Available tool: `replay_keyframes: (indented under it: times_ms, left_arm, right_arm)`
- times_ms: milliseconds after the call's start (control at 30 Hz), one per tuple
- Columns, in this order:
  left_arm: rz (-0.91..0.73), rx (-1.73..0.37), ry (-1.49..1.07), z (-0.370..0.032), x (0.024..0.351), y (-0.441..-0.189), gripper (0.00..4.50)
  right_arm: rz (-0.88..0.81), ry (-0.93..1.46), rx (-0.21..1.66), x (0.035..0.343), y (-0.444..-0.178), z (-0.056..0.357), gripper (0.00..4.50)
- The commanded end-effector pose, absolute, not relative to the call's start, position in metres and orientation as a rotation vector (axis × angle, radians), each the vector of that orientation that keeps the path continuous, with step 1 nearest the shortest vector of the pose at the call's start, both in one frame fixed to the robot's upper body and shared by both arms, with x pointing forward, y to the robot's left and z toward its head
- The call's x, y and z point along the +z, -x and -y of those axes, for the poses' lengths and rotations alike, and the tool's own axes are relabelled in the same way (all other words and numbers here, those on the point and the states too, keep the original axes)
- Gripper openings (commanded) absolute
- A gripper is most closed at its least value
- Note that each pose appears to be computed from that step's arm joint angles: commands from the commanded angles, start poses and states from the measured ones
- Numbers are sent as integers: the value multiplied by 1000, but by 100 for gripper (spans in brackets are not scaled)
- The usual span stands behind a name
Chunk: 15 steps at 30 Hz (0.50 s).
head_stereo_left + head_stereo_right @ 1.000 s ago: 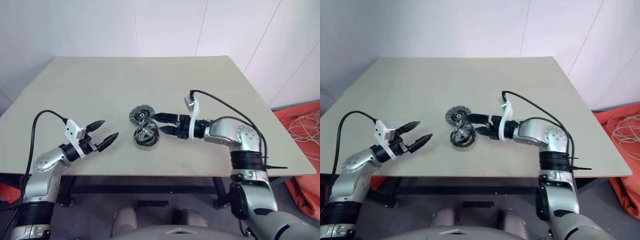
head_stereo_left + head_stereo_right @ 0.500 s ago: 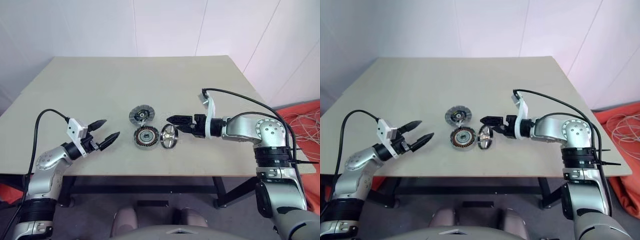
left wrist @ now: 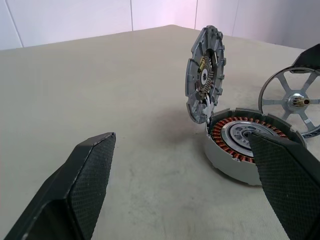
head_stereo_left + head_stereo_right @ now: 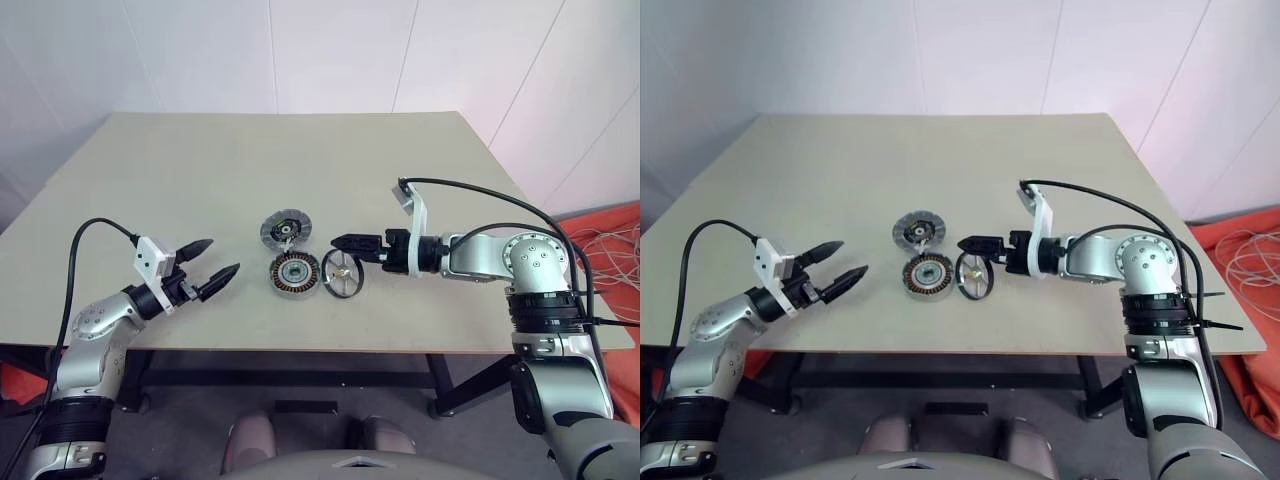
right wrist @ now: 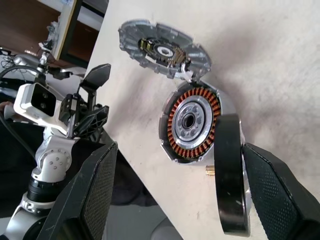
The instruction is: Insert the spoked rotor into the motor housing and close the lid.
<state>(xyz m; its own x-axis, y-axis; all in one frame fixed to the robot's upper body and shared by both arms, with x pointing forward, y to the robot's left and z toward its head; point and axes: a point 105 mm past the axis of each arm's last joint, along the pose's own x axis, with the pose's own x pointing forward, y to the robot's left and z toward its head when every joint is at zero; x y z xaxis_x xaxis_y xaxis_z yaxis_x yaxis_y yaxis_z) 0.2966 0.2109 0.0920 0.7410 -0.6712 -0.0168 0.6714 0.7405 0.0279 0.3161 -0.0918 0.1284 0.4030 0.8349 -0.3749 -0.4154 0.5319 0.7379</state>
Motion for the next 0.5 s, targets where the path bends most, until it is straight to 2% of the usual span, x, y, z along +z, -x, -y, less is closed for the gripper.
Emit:
replay_keyframes:
  times_ms: [33, 433, 467, 500]
  left_arm:
    - [47, -744, -61, -209, 105, -300, 450]
    - [53, -734, -68, -210, 106, -301, 450]
    - [54, -733, -70, -210, 106, -301, 450]
    - [56, -732, -72, -210, 107, -301, 450]
  right_arm:
    - [-760, -590, 888, 143, -317, 90, 445]
    - [-840, -566, 934, 127, -305, 71, 445]
    - [-843, -564, 919, 125, -306, 71, 409]
    - [-846, -560, 906, 123, -308, 71, 392]
